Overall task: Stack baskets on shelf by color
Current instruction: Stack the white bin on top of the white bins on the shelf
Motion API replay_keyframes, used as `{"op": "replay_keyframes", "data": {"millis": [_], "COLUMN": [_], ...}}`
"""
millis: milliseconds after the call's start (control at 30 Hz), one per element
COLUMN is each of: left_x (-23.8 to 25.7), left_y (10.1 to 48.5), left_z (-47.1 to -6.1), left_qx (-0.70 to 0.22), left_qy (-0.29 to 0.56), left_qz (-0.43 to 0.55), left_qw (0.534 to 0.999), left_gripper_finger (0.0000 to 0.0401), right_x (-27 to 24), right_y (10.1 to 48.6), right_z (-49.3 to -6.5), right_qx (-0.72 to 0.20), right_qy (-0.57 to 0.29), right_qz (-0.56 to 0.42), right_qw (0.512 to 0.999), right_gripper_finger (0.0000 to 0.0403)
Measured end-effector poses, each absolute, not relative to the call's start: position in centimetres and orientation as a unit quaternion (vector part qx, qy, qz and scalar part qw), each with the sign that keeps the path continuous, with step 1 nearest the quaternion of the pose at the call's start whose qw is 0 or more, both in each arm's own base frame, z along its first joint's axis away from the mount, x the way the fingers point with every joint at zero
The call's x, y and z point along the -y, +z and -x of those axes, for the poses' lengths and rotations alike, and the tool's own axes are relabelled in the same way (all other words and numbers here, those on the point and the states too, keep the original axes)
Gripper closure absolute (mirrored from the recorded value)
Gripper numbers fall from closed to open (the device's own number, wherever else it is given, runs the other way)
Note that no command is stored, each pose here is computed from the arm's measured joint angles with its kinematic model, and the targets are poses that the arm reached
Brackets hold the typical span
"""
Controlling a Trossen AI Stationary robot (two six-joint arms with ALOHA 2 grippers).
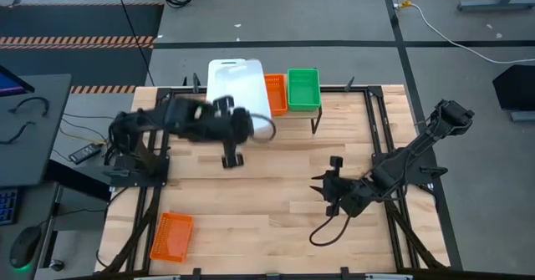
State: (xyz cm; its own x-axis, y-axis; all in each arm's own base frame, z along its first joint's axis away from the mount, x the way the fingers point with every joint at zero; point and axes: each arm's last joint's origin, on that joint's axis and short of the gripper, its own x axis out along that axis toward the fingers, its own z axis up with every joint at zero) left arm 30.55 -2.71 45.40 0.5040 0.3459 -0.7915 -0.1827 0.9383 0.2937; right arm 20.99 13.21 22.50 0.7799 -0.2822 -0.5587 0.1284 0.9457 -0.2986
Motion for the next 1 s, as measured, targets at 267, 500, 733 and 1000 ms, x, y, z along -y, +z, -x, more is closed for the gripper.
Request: {"op": "replay_keyframes", "data": {"millis": [267,500,733,1000], "left_x": [-4.5,-10.2,-12.1,-15.5], "left_y": [45.8,47.1,46.2,41.1], "left_z": [-29.8,-26.4,-25.0,-24.9], "left_qx": [-0.505,-0.498,-0.516,-0.6], "left_qy": [0.146,0.153,0.098,0.067], "left_qz": [-0.118,-0.089,-0.097,-0.063], "left_qw": [0.842,0.849,0.845,0.794], "left_gripper_finger": [0.0395,0.0396,0.0396,0.0396], "right_x": [-13.2,-12.9,-11.9,-10.5], "right_y": [22.6,22.6,22.6,22.6], "right_z": [-21.1,-21.3,-21.9,-22.7], "right_qx": [-0.308,-0.31,-0.314,-0.317], "right_qy": [-0.111,-0.113,-0.13,-0.157], "right_qz": [0.117,0.126,0.135,0.128], "right_qw": [0.937,0.936,0.931,0.927], "right_gripper_finger": [0.028,0.028,0.028,0.028]}}
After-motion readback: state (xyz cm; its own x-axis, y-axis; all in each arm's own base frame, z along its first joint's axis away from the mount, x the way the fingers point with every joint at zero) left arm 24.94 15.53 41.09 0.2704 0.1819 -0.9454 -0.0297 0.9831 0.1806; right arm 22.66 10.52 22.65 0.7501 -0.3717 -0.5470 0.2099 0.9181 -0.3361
